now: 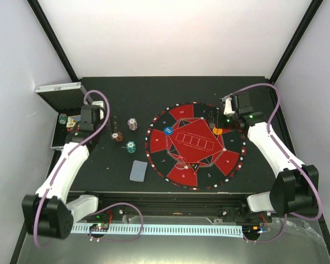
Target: Distribute texas hold em gaming equipment
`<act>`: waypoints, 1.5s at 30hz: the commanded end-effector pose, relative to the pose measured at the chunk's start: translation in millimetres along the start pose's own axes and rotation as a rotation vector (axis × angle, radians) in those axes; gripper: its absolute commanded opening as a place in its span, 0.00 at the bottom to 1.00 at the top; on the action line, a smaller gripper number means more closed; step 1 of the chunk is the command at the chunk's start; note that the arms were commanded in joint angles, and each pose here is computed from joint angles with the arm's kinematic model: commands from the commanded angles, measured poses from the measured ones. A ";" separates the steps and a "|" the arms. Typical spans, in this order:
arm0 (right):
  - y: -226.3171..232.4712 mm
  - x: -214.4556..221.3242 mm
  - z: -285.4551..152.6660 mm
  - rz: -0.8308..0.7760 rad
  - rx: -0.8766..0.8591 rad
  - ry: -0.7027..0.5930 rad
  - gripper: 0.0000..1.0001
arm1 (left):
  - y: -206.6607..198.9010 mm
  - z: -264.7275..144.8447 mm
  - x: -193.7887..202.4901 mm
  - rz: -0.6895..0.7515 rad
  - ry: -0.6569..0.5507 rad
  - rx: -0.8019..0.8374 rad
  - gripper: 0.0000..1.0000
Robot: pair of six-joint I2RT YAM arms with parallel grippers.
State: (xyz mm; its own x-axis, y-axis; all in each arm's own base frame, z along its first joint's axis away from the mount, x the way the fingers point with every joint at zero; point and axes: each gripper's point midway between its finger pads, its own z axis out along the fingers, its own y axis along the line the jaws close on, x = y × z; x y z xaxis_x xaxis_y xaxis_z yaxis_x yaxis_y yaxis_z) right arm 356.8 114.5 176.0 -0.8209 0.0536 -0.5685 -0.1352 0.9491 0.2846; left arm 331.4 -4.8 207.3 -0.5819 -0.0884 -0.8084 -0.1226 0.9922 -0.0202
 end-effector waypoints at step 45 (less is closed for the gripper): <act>23.9 32.0 21.3 0.016 -0.170 0.060 0.94 | -25.9 117.3 112.5 -0.072 0.691 0.007 0.67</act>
State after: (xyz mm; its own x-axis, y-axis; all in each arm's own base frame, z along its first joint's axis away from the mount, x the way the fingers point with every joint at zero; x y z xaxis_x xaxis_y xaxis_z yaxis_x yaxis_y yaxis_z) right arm 336.7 139.6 146.3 -0.8591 0.0466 -0.5097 -0.1922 0.8936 0.4056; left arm 356.0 -28.1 41.6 -0.9475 -0.2169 -0.2348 -0.2013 0.9755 -0.0888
